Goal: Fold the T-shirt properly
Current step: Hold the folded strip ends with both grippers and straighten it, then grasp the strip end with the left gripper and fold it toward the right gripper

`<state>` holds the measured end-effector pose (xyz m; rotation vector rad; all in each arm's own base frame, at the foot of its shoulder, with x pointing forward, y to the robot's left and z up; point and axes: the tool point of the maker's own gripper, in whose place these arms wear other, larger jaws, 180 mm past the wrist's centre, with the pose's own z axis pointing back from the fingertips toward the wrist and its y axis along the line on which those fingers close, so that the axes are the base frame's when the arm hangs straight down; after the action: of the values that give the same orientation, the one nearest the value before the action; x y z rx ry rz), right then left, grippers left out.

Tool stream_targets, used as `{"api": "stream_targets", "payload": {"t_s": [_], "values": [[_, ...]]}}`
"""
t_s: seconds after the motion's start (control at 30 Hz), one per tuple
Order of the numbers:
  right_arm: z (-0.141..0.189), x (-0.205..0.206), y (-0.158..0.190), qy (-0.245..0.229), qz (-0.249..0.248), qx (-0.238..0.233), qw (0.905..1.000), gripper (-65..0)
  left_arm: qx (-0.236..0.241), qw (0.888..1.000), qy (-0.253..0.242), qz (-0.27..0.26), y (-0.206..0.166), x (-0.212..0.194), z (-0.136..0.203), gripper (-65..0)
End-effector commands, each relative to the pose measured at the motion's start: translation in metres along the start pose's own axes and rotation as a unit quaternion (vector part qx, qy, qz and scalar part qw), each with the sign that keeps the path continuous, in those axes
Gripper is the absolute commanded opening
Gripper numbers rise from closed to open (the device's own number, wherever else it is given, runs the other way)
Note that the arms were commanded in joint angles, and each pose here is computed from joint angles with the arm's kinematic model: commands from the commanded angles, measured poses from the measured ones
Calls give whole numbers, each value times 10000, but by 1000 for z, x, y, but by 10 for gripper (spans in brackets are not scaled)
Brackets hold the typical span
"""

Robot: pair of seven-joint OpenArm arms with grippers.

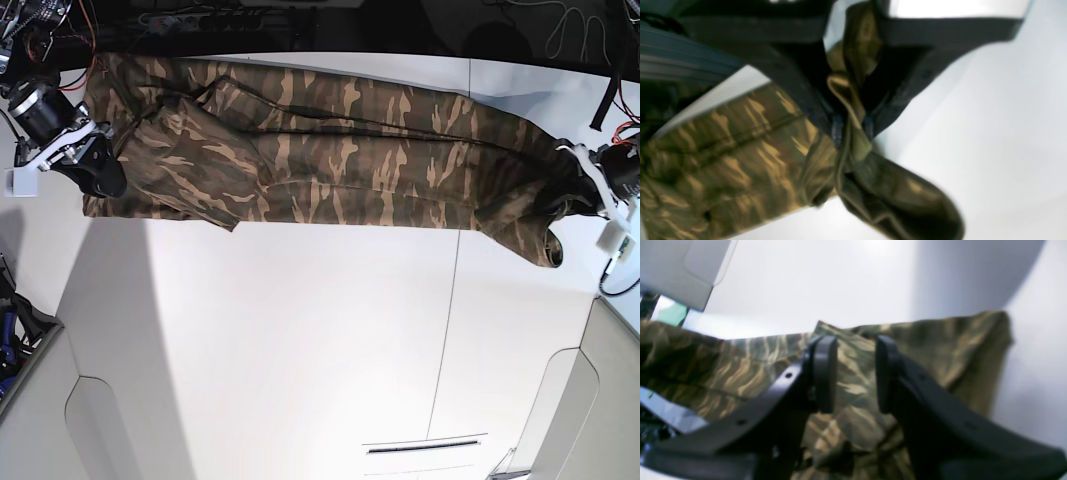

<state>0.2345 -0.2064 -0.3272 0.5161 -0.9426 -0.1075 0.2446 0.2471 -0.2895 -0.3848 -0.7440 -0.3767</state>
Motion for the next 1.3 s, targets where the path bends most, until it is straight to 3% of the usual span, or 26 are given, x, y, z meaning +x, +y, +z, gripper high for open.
{"api": "stream_targets", "payload": {"t_s": [0.0,0.2,0.4,0.6,1.0,1.27], "values": [[7,16,-3,-254,98,-38,9996,-452,-188,9995,-197,-176,-12,13,-1,-650],[28,24,-28,-410,16,-481,9980,-452,-925,9953,-229,-193,-69,6,-32,-650],[34,22,-34,-285,107,-564,9979,-445,-1389,9893,-452,61,-106,5,-50,-650],[37,19,-45,-122,218,-789,9966,-314,-1853,9806,-559,303,-142,3,-66,-650],[35,-27,-84,312,-605,-1015,9925,-289,-2186,9720,-815,296,-204,5,-104,-650],[34,-33,-86,380,-691,-976,9921,-289,-2645,9565,-1181,339,-241,18,-107,-354]]}}
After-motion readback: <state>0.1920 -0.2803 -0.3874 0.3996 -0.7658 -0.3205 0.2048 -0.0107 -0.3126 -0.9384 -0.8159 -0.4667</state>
